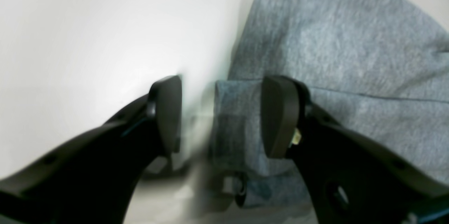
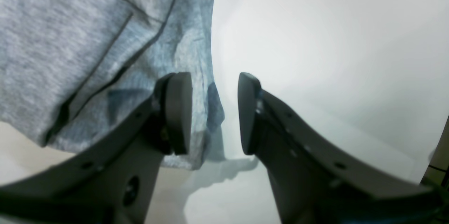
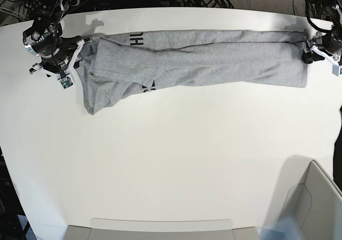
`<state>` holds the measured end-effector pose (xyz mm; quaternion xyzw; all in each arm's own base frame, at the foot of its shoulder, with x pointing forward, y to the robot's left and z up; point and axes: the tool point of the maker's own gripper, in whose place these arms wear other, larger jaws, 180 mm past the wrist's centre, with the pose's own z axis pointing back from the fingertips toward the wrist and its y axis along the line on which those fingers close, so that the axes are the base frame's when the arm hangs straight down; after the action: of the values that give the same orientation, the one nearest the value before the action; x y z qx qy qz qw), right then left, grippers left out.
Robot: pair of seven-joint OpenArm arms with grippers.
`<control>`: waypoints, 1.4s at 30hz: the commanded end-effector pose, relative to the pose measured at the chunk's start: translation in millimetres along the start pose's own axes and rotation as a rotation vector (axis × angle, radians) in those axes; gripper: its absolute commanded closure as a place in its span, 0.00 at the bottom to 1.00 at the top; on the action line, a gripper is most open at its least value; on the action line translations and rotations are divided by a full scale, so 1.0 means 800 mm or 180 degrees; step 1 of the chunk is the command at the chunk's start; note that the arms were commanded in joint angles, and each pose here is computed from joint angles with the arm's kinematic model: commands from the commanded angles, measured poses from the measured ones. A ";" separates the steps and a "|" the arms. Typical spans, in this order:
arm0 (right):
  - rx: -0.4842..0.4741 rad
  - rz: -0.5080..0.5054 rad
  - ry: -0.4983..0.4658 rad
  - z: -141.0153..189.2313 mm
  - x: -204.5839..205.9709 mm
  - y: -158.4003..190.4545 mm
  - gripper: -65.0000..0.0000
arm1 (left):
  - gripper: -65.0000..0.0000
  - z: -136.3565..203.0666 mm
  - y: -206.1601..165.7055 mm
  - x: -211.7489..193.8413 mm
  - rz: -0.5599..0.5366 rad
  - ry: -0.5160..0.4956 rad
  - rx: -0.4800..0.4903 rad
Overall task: Fold the T-shirt properly
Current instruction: 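Hold the strip end with the right gripper, regrip the other end with left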
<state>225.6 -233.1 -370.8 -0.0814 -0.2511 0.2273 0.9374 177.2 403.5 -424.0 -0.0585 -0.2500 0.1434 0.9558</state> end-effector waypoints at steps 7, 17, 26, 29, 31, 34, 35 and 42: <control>-0.0044 0.0052 -0.0101 0.006 0.010 -0.007 0.66 | 0.44 0.013 -0.019 0.017 0.0069 -0.0133 -0.0270; -0.0037 0.0061 -0.0099 0.005 0.010 -0.006 0.66 | 0.44 0.030 -0.078 0.015 -0.0386 -0.0085 -0.0574; -0.0047 0.0064 -0.0094 0.006 0.010 -0.008 0.66 | 0.45 0.016 -0.075 0.005 -0.0264 -0.0072 -0.0615; -0.0056 0.0068 -0.0090 0.006 0.009 -0.009 0.66 | 0.45 0.031 -0.068 0.026 -0.0287 -0.0247 -0.0542; -0.0053 0.0071 -0.0091 0.006 0.009 -0.009 0.66 | 0.45 0.040 -0.064 0.032 -0.0328 -0.0263 -0.0489; -0.0049 0.0074 -0.0093 0.006 0.010 -0.008 0.66 | 0.45 0.051 -0.052 0.040 -0.0287 -0.0333 -0.0399; -0.0049 0.0074 -0.0093 0.006 0.010 -0.008 0.66 | 0.45 0.052 -0.050 0.042 -0.0283 -0.0360 -0.0389; -0.0059 0.0081 -0.0091 0.006 0.010 -0.009 0.66 | 0.44 0.036 -0.017 0.033 -0.0186 -0.0273 -0.0116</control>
<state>225.0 -235.0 -370.4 -0.0839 -0.2499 0.2290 0.9371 176.2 389.8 -400.0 -0.0716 -0.2682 0.1177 0.9535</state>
